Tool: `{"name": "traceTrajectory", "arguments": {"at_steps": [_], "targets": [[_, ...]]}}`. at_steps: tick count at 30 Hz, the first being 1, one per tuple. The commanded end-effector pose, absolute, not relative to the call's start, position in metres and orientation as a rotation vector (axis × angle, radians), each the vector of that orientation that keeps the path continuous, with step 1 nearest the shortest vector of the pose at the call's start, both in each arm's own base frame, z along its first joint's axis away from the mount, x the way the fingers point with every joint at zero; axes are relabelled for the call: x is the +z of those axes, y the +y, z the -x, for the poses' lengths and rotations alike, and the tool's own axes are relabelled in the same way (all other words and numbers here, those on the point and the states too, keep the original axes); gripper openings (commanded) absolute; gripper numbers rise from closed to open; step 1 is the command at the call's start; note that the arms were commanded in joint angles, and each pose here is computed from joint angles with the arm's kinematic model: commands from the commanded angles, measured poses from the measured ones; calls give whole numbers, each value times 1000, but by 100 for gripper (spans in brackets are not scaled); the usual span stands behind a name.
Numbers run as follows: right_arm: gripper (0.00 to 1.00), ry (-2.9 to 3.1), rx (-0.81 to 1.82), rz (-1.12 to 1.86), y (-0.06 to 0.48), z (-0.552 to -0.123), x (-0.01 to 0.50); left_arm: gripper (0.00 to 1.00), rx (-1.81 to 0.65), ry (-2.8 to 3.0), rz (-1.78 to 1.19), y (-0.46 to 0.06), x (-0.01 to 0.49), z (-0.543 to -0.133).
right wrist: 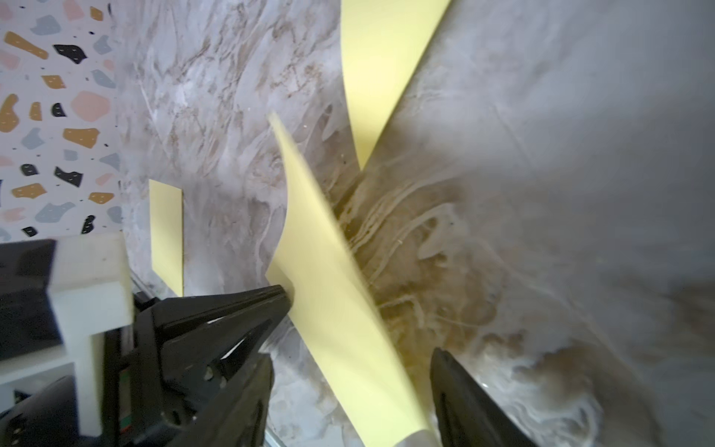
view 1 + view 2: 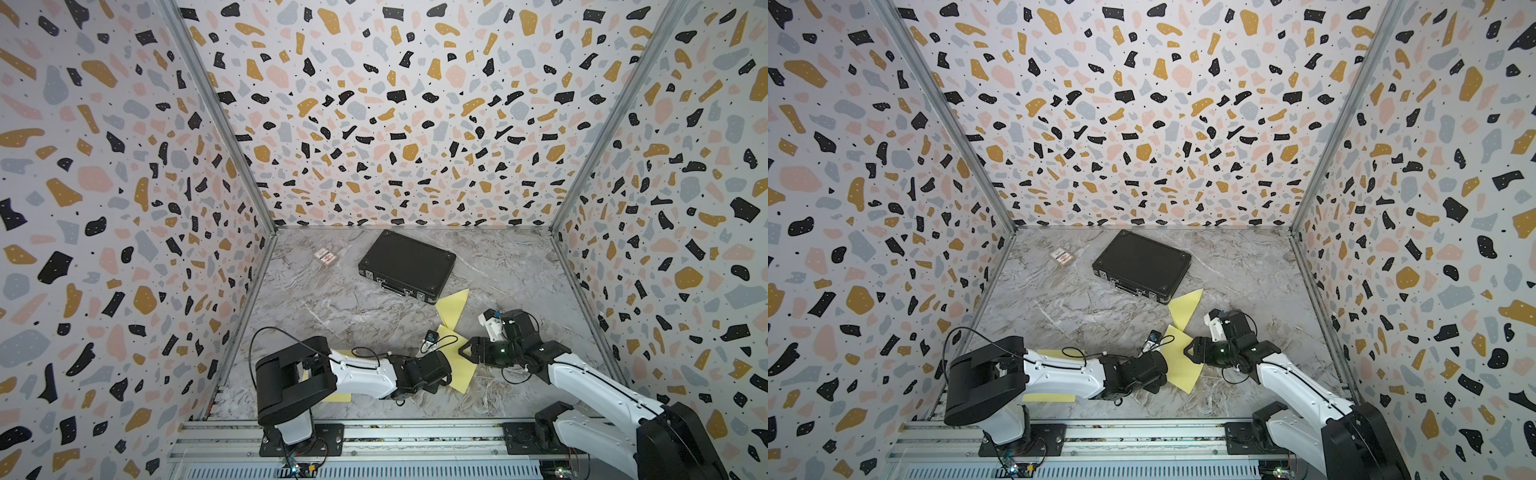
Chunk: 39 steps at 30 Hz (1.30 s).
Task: Fold the square paper diagonally
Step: Fold the paper at the center of the board.
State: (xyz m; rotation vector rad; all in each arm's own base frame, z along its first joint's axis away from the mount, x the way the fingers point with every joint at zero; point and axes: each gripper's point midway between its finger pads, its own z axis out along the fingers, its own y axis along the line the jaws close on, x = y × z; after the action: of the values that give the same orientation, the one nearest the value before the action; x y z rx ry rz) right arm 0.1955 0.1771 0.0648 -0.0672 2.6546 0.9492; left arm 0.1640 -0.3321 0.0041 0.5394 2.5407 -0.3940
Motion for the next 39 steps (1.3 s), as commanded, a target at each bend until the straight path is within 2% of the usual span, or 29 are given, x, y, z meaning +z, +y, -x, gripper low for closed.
{"name": "traceTrajectory", "arguments": {"at_steps": [1,7,14,20,34,37,39], "targets": [[61,2691,851,64,165,-192,60,13,39,2927,-759,-233,-80,-96],[54,2701,800,43,158,-192,52,13,29,2923,-765,-235,-79,-95],[55,2656,750,0,156,-212,55,13,26,2921,-765,-235,-80,-95],[44,2658,760,-24,161,-224,51,13,20,2921,-765,-237,-80,-94],[37,2627,753,-64,159,-233,48,13,13,2920,-764,-236,-81,-93],[28,2639,708,-75,153,-234,45,13,12,2916,-763,-237,-80,-94],[16,2645,702,-68,153,-233,44,13,5,2910,-758,-238,-78,-95]]}}
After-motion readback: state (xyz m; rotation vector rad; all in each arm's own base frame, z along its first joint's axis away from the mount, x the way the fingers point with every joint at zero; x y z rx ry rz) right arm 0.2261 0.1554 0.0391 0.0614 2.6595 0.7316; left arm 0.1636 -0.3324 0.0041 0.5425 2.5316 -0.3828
